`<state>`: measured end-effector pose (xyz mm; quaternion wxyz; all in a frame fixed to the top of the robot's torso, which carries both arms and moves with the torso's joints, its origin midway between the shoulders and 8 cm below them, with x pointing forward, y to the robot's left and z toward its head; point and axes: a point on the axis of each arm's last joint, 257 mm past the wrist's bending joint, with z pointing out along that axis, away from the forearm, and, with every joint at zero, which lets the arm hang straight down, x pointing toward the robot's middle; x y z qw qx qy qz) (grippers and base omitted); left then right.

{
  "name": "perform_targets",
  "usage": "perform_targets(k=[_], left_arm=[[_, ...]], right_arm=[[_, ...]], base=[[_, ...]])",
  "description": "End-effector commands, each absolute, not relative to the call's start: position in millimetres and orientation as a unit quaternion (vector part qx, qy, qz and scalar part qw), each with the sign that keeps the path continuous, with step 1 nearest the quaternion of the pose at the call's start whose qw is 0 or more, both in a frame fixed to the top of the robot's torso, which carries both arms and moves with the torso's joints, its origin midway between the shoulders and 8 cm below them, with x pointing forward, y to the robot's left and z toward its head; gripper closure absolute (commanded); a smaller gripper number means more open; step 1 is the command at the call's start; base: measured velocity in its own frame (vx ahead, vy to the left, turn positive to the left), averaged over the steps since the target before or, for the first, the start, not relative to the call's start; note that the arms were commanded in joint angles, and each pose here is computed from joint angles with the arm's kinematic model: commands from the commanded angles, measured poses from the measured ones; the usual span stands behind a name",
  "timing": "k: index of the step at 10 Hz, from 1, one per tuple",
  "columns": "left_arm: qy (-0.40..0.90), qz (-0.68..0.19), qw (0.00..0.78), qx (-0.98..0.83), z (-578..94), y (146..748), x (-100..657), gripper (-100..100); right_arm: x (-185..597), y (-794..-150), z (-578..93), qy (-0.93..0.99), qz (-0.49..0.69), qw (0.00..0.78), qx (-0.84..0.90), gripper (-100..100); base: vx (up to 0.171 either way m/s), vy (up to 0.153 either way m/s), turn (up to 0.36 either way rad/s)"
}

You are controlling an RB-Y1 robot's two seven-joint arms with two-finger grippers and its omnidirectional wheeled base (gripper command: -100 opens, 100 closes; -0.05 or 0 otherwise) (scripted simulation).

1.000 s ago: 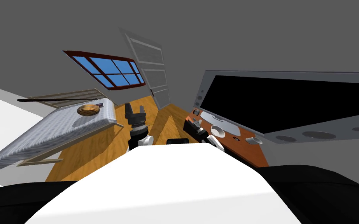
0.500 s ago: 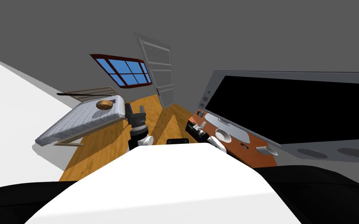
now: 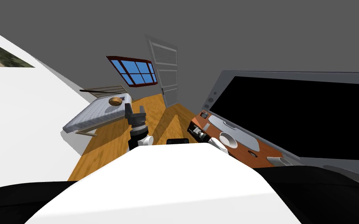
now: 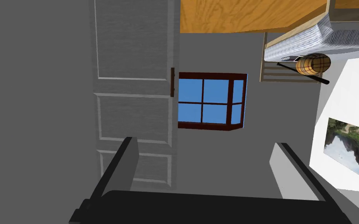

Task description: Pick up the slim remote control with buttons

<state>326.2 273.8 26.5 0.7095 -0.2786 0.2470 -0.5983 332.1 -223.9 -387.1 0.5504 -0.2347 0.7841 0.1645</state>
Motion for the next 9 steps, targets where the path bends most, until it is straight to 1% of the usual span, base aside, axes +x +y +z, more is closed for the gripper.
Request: perform_targets(k=[1, 2, 4, 5, 6, 9], left_arm=[[0.247, -0.598, 0.71, -0.279, 27, 274, 326, 0], [0.247, -0.598, 0.71, -0.279, 27, 274, 326, 0], [0.247, -0.598, 0.71, -0.279, 27, 274, 326, 0], [0.247, -0.598, 0.71, -0.279, 27, 274, 326, 0], [0.247, -0.598, 0.71, -0.279, 26, 274, 326, 0], [0.247, -0.598, 0.71, -0.279, 27, 274, 326, 0]], right_arm=[[318, -236, -413, 0.794, 0.141, 0.521, -0.281, -100], [314, -240, -420, 0.798, 0.138, 0.514, -0.282, -100], [289, -262, -455, 0.803, 0.105, 0.466, -0.357, -100], [282, -271, -465, 0.809, 0.099, 0.453, -0.36, -100], [268, -285, -481, 0.807, 0.083, 0.427, -0.399, -100], [247, -307, -502, 0.81, 0.067, 0.39, -0.433, -100]], base=[[-0.011, 0.025, 0.249], [-0.009, 0.013, 0.123], [-0.014, 0.02, 0.301], [-0.011, 0.011, 0.099], [-0.006, 0.013, 0.219], [-0.001, -0.001, 0.159]])
